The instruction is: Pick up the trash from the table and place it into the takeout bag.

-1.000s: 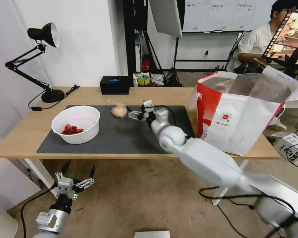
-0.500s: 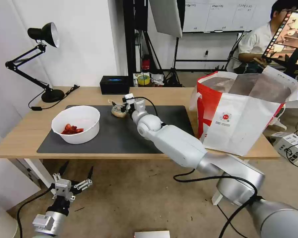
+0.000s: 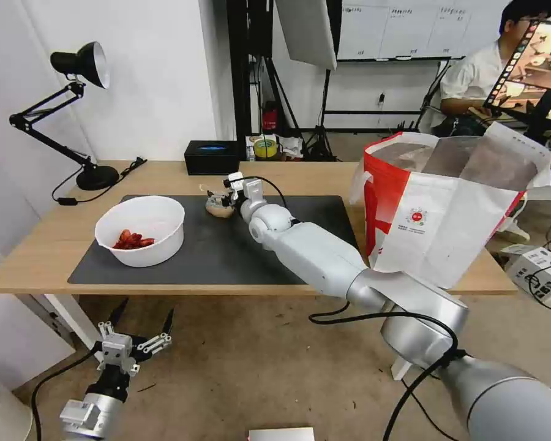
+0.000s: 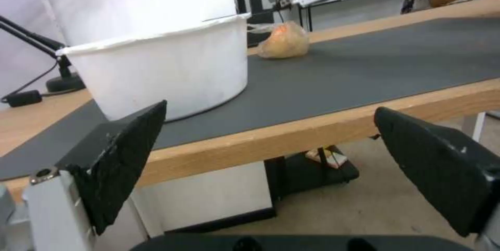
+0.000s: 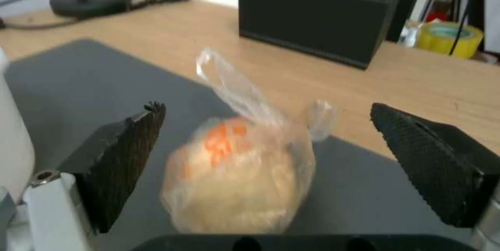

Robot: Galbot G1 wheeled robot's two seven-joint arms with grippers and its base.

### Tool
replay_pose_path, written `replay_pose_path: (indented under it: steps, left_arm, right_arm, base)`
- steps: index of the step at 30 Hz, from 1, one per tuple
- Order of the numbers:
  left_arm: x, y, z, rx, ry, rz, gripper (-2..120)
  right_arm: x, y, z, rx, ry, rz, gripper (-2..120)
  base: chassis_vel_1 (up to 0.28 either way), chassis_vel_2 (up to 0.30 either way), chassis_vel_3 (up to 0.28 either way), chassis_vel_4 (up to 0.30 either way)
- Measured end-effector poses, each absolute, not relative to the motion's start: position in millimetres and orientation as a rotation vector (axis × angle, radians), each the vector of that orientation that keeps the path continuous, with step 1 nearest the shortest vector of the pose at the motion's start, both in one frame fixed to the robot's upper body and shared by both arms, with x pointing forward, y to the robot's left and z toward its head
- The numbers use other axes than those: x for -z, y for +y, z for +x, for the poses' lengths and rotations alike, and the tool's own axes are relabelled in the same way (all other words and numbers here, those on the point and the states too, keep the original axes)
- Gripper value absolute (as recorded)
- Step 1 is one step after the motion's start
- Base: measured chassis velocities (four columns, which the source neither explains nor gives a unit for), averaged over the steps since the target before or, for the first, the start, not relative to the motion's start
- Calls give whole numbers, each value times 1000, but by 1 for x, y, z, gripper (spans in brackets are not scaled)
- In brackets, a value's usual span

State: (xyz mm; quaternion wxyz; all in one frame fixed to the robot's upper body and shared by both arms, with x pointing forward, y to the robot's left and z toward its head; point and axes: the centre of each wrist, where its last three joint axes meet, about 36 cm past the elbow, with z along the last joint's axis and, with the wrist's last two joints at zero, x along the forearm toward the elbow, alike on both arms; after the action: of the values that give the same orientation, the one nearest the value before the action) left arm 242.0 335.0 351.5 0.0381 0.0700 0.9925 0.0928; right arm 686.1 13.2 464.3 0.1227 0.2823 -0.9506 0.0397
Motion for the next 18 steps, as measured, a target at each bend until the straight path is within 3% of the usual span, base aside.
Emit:
replay_pose_path:
  steps: [18]
  left_arm:
    - [-350,330,244,-268,3036,226,100]
  right_arm:
    - [-441,0,692,-217,-2660,937,100]
  base:
    - [0,0,0,0]
